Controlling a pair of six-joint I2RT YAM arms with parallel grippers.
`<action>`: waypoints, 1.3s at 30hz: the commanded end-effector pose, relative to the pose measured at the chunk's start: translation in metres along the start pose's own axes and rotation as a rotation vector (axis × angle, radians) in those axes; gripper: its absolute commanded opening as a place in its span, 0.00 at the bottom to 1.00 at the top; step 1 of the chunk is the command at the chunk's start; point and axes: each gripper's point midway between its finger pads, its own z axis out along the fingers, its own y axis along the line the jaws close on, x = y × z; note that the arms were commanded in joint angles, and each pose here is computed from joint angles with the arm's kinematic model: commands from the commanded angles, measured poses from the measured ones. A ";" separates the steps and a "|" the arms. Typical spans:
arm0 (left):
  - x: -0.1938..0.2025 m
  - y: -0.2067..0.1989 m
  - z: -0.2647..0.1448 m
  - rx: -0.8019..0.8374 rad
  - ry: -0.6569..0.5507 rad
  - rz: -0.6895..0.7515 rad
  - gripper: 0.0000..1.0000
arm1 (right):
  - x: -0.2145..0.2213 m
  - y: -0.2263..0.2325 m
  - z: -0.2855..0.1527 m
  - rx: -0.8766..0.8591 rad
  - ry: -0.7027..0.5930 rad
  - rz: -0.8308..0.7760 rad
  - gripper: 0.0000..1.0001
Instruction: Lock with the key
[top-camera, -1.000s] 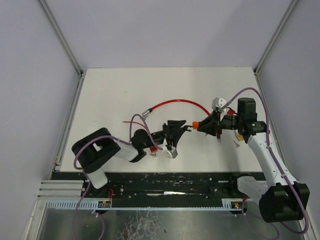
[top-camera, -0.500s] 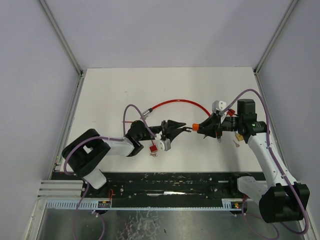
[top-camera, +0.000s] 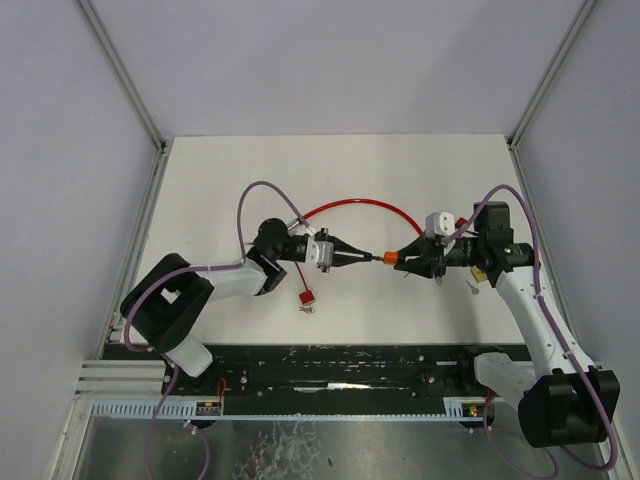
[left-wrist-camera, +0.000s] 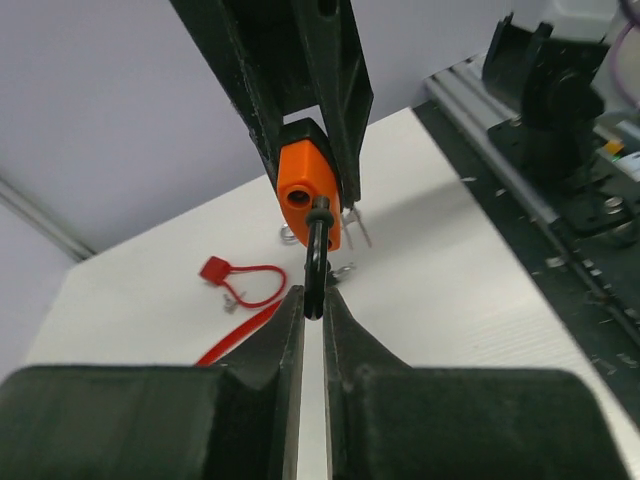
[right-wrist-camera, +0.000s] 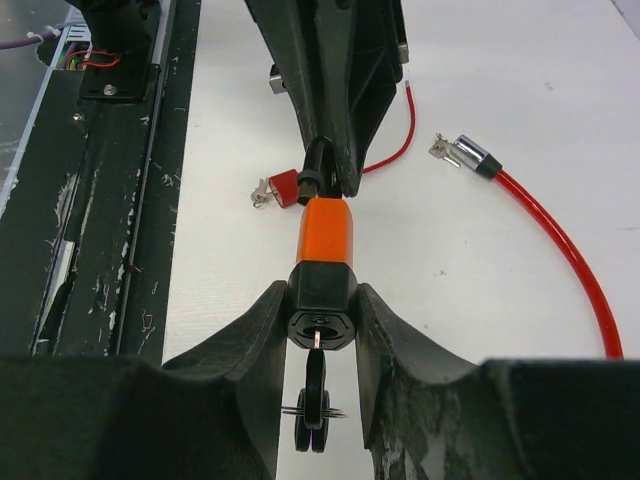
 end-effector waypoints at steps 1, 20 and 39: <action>-0.028 0.009 0.000 0.017 -0.079 -0.151 0.00 | -0.016 0.009 0.000 -0.041 -0.045 -0.064 0.00; -0.031 0.006 0.007 0.074 -0.100 -0.370 0.00 | -0.017 0.006 0.003 -0.051 -0.069 0.016 0.00; -0.020 -0.002 0.023 0.110 -0.070 -0.387 0.00 | -0.014 0.002 0.006 -0.053 -0.077 0.076 0.00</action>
